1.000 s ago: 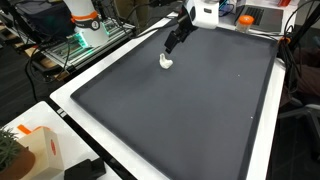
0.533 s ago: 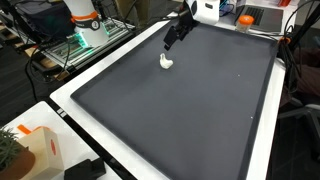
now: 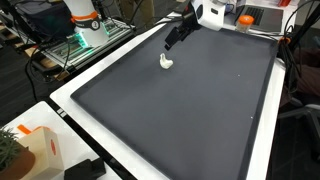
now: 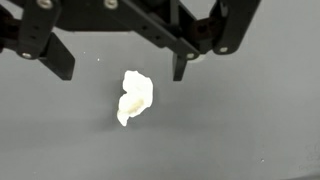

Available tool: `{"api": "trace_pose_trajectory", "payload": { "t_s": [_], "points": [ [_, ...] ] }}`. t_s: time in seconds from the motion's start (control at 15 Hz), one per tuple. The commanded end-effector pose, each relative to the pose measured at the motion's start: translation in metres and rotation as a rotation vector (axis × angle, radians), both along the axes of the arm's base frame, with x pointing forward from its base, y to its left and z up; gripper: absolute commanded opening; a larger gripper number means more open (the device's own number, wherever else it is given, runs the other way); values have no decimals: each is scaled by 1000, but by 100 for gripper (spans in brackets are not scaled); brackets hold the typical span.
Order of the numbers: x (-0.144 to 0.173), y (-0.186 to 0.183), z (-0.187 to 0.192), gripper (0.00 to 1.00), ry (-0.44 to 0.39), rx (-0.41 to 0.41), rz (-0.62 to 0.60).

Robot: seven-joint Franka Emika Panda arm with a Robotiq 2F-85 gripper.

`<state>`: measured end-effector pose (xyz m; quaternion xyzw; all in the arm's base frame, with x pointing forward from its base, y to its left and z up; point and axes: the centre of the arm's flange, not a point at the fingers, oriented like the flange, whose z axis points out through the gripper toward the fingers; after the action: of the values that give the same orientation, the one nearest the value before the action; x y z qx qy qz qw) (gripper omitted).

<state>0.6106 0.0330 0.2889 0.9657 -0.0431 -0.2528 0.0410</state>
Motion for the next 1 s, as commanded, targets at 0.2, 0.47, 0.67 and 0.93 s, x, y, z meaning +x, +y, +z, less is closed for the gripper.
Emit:
{"api": "trace_pose_trajectory", "payload": {
  "t_s": [0.2, 0.47, 0.67, 0.93],
  "points": [
    [40, -8, -36, 100, 56, -5, -67],
    [40, -3, -78, 100, 119, -45, -146],
    [36, 2, -96, 100, 170, -68, -194],
    [32, 9, -96, 100, 229, -101, -232]
  ]
}}
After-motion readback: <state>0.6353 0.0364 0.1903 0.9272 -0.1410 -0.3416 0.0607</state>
